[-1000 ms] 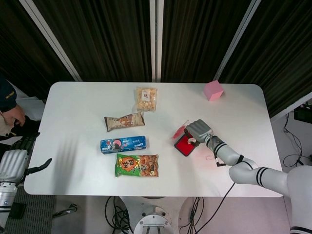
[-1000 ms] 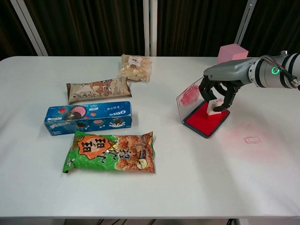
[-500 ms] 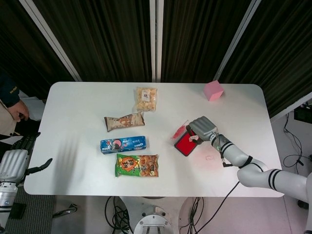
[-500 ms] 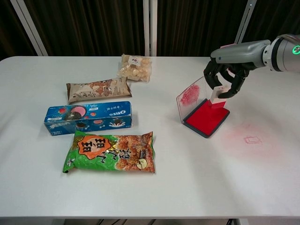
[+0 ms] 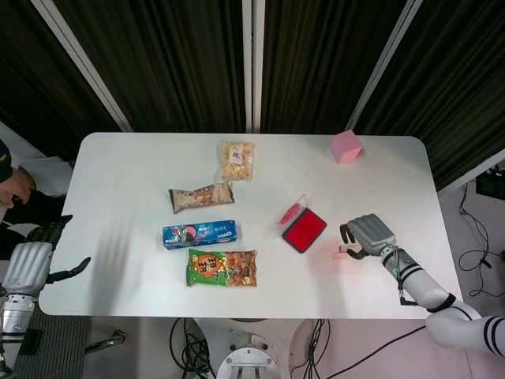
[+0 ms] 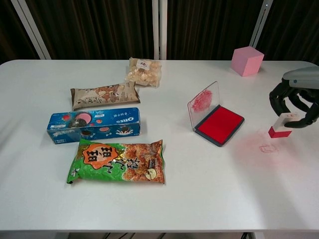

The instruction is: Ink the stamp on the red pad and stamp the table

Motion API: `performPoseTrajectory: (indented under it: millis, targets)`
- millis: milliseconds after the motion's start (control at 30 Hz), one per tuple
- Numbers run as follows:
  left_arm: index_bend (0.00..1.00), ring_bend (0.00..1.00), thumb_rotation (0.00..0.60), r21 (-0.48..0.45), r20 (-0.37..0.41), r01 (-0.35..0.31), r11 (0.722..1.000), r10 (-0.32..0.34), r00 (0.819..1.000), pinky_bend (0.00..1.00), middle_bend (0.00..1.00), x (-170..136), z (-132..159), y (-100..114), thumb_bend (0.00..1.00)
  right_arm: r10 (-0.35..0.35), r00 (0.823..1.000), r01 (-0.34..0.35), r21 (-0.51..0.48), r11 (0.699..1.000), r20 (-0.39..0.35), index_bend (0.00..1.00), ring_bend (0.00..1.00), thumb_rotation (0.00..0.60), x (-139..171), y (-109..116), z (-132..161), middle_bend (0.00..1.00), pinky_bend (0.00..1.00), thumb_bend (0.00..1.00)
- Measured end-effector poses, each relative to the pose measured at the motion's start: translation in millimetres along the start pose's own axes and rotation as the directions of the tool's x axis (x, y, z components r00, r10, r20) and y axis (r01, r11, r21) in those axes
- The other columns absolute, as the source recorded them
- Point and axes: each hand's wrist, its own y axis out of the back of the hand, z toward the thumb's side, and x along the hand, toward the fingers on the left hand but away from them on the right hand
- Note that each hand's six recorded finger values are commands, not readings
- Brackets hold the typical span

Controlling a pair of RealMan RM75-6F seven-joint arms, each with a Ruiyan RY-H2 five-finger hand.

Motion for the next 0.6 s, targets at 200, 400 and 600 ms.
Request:
performPoseTrajectory:
  millis: [200,400,600]
  targets:
    - [0.09,0.12,0.222,-0.003,0.012,0.003,1.000,-0.003,1.000,0.21,0.12,0,3,-2,0.17,0.002,1.000,-0.002,-0.003,1.000,0.009,0.68,0.66,0.600,0,-18,-1,0.59,0.82,0.35]
    - [0.09,0.12,0.220,-0.001,0.004,0.001,1.000,-0.001,1.000,0.21,0.12,-1,1,-1,0.17,-0.031,0.999,0.031,-0.007,1.000,0.011,0.68,0.66,0.600,-6,-22,0,0.59,0.82,0.36]
    - [0.09,0.12,0.219,-0.005,0.001,0.006,1.000,-0.006,1.000,0.21,0.12,0,-1,-2,0.17,-0.024,1.000,0.024,-0.013,1.000,0.015,0.68,0.66,0.600,-12,-26,0,0.58,0.82,0.35]
